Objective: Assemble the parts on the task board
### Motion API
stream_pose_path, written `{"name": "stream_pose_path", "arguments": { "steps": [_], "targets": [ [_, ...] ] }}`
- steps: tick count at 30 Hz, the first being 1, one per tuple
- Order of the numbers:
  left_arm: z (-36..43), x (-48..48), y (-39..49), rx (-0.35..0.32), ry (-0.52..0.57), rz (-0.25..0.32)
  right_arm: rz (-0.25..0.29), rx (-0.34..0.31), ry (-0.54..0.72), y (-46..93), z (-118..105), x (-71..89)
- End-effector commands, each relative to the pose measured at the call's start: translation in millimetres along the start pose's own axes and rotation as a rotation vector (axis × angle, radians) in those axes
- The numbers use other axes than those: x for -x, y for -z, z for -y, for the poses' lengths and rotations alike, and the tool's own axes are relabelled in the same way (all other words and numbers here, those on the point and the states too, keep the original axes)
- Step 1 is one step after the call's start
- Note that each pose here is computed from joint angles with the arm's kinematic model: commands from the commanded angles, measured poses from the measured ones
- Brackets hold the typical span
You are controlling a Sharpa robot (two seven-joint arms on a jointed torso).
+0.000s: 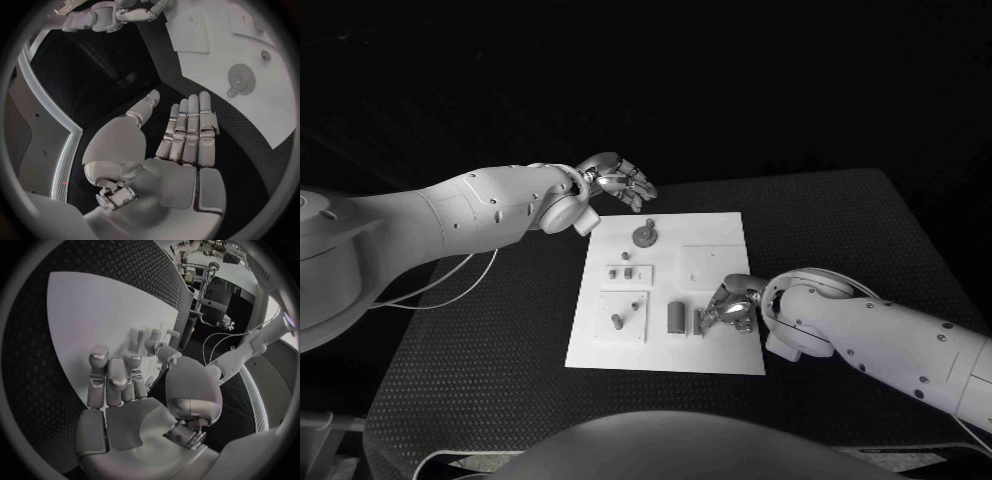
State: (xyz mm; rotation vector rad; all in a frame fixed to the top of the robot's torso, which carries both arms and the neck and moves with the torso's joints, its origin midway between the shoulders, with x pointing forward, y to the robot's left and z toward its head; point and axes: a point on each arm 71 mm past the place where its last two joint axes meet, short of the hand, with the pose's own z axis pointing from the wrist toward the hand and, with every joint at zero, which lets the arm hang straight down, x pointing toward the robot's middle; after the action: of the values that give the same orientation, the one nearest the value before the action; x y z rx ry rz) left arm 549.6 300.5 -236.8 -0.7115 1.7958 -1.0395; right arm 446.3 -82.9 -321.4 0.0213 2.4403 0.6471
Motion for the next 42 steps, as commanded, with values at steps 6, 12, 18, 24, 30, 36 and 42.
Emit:
{"name": "stream_pose_path", "arguments": {
  "steps": [6, 12, 18, 24, 30, 36, 42],
  "targets": [
    [1.8, -2.4, -0.9, -0.008, 0.004, -0.017, 0.0, 0.018, 0.058, -3.1, -5.7, -3.2],
    [1.9, -2.7, -1.1, -0.008, 0.004, -0.019, -0.01, 0.009, 0.061, -5.2, -6.3, -5.7],
    [1.5, -2.0, -0.5, -0.007, 0.004, -0.018, -0.033, -0.002, 0.073, -6.7, -5.2, -11.6],
    [1.2, -1.6, -0.2, -0.006, 0.004, -0.017, -0.052, -0.009, 0.079, -6.4, -3.6, -13.6],
    [1.2, -1.5, -0.2, -0.006, 0.004, -0.017, -0.064, -0.007, 0.083, -6.7, -3.8, -15.2],
    [1.1, -1.7, -0.2, -0.005, 0.004, -0.018, -0.063, -0.009, 0.08, -7.4, -3.3, -16.5],
    [0.9, -1.6, -0.1, -0.003, 0.004, -0.019, -0.055, -0.017, 0.077, -8.3, -1.4, -15.1]
  ]
}}
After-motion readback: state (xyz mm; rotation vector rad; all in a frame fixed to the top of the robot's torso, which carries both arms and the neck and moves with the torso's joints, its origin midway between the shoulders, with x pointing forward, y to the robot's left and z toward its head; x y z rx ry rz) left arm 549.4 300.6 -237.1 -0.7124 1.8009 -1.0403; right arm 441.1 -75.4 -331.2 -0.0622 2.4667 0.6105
